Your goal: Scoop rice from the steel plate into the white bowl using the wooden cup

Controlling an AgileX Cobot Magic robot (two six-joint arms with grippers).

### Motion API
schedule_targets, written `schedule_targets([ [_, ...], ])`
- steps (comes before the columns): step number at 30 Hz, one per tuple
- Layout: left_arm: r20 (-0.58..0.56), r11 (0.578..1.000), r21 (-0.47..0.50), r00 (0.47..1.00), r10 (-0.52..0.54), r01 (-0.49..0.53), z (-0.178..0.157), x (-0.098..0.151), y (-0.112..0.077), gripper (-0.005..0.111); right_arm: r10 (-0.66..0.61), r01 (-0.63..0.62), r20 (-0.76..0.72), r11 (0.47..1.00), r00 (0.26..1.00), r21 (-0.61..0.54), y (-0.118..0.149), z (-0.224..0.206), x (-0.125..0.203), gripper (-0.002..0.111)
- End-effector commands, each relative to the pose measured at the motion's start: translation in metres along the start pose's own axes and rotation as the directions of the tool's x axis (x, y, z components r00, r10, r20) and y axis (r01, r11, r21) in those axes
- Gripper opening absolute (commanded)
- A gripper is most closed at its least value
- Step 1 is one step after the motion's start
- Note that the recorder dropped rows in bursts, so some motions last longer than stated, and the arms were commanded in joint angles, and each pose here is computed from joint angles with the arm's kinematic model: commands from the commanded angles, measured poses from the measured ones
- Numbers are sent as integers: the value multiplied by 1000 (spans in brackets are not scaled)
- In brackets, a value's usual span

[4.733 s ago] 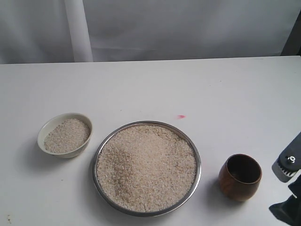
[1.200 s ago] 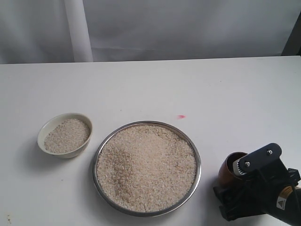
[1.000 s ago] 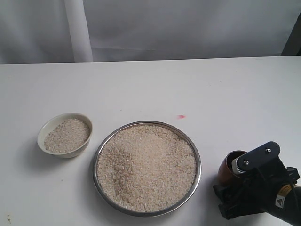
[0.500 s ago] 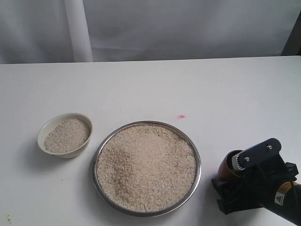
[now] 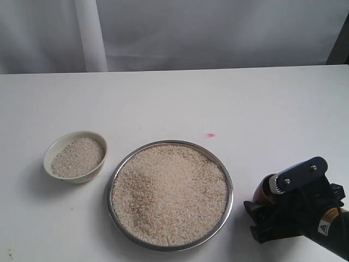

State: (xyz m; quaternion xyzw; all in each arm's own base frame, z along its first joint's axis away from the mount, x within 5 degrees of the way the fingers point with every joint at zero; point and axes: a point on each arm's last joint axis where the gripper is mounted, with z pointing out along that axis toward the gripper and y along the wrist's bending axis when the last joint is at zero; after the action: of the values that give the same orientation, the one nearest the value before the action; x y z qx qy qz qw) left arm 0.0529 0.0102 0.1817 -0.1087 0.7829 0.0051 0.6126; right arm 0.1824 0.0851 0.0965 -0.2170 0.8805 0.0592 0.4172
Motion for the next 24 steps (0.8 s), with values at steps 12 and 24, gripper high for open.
schedule_targets([
  [12,7,1000,10,1000,-6,6,0,-2,-1,0,-14,14,8,1000,1000,-8,1,0,-1,54],
  [24,7,1000,10,1000,-6,6,0,-2,-1,0,-53,48,-101,997,994,-56,4,-9,-10,0],
])
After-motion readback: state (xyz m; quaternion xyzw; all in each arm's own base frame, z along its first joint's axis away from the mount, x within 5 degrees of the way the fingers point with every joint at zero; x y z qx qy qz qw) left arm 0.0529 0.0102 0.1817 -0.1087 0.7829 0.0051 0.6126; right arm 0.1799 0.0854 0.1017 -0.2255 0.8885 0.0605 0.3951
